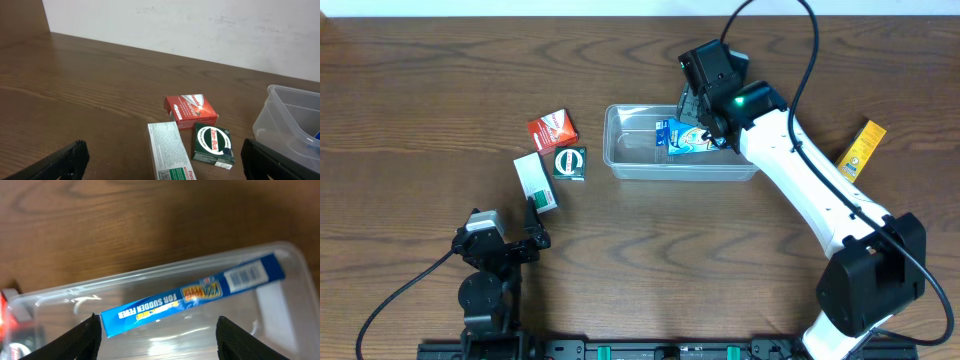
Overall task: Pack container
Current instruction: 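Lower the blue box into the container and open the right gripper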
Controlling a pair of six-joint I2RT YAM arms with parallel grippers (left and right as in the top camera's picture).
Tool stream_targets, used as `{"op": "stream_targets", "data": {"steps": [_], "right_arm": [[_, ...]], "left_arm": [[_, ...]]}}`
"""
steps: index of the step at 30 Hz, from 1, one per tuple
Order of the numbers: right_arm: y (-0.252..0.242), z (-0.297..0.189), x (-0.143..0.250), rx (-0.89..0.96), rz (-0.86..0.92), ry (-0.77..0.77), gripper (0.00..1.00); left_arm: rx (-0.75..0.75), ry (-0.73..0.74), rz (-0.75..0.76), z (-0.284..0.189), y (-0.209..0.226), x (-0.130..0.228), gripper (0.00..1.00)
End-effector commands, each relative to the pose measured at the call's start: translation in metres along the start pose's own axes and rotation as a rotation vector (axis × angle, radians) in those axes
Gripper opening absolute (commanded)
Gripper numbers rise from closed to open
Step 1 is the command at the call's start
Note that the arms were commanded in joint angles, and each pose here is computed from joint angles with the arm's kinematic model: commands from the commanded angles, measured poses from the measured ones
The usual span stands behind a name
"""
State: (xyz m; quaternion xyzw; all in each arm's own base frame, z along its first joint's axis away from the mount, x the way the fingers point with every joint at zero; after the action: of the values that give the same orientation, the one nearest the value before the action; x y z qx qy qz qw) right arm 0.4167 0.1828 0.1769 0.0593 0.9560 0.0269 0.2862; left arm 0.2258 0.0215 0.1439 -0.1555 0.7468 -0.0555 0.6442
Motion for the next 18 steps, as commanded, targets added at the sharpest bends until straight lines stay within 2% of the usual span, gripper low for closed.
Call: {"op": "stream_targets", "data": {"steps": [1, 5, 13, 14, 18], "right_arm": [[0.000, 0.002, -0.006, 0.029, -0.220, -0.024, 0.69], [-0.003, 0.010, 0.008, 0.036, -0.305, 0.042, 0.68], [-0.013, 0.015, 0.045, 0.041, -0.341, 0.212, 0.67], [-0.014, 0.016, 0.047, 0.044, -0.342, 0.219, 0.64], [-0.017, 0.022, 0.055, 0.049, -0.345, 0.231, 0.38]], "left_arm": [[-0.047, 0.043, 0.018, 0.001, 0.010, 0.015, 0.98], [-0.048, 0.043, 0.018, 0.001, 0.010, 0.015, 0.98], [-0.048, 0.043, 0.018, 0.001, 0.010, 0.015, 0.98], [-0.048, 0.043, 0.018, 0.001, 0.010, 0.015, 0.98], [-0.048, 0.043, 0.018, 0.001, 0.010, 0.015, 0.98]]}}
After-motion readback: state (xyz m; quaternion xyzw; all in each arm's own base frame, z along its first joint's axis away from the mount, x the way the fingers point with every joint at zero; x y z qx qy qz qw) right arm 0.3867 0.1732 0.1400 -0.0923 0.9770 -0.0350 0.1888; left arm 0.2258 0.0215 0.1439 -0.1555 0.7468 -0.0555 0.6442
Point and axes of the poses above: each gripper's point midway between its finger pads, its own z axis out along the fingers, its own y axis along the line the jaws close on, x = y × z, the point moved 2 cm from there along -z, back along the fingers, and after that the axes turned 8 degrees about -z, right-handed, at the moved point
